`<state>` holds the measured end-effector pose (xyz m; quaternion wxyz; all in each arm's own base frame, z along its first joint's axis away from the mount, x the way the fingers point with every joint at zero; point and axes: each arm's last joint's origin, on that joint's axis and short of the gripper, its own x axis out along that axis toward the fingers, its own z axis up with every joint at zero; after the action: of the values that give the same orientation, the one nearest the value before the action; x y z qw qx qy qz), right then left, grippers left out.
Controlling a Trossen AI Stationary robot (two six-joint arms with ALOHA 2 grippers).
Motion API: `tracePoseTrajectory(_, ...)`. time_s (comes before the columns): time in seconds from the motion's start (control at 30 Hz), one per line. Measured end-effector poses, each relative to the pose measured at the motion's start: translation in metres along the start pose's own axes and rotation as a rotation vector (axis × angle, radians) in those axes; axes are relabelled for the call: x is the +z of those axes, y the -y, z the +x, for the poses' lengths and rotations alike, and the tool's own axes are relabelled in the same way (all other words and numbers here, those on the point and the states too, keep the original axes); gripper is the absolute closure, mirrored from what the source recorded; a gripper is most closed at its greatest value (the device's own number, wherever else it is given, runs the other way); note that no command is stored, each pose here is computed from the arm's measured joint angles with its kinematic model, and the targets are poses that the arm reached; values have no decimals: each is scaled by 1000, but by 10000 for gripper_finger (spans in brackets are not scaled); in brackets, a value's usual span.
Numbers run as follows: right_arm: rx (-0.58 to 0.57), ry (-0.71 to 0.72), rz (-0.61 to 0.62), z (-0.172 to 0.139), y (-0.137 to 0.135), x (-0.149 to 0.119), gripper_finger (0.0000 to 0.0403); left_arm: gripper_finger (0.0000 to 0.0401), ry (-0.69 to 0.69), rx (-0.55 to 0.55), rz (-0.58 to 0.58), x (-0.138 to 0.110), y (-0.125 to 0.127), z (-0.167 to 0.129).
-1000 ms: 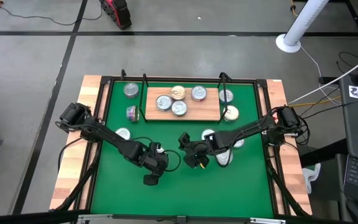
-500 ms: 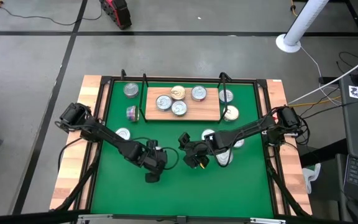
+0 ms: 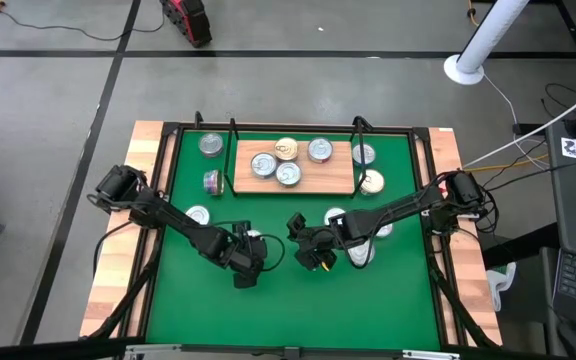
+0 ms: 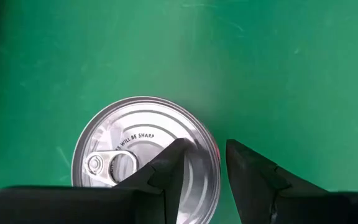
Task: Stack canned seafood by type on shelf
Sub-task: Stack the red tuna can on top of the red tuna can on the shelf
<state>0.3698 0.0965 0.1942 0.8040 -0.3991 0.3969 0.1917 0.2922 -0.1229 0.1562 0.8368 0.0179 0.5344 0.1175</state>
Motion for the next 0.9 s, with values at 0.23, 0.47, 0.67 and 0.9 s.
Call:
tracePoseTrajectory(0.23, 0, 0, 0, 0, 0, 0, 81, 286, -38, 53, 27, -3, -6, 1)
tracePoseTrajectory(0.47, 0, 0, 0, 0, 0, 0, 81, 293, -70, 86, 52, -6, -10, 1)
tracePoseTrajectory(0.67, 0, 0, 0, 0, 0, 0, 81, 357, -70, 88, 55, -6, -10, 1)
tracePoseTrajectory(0.9, -3, 3, 1, 0, 0, 0, 81, 393, -48, 78, 22, -4, -9, 1)
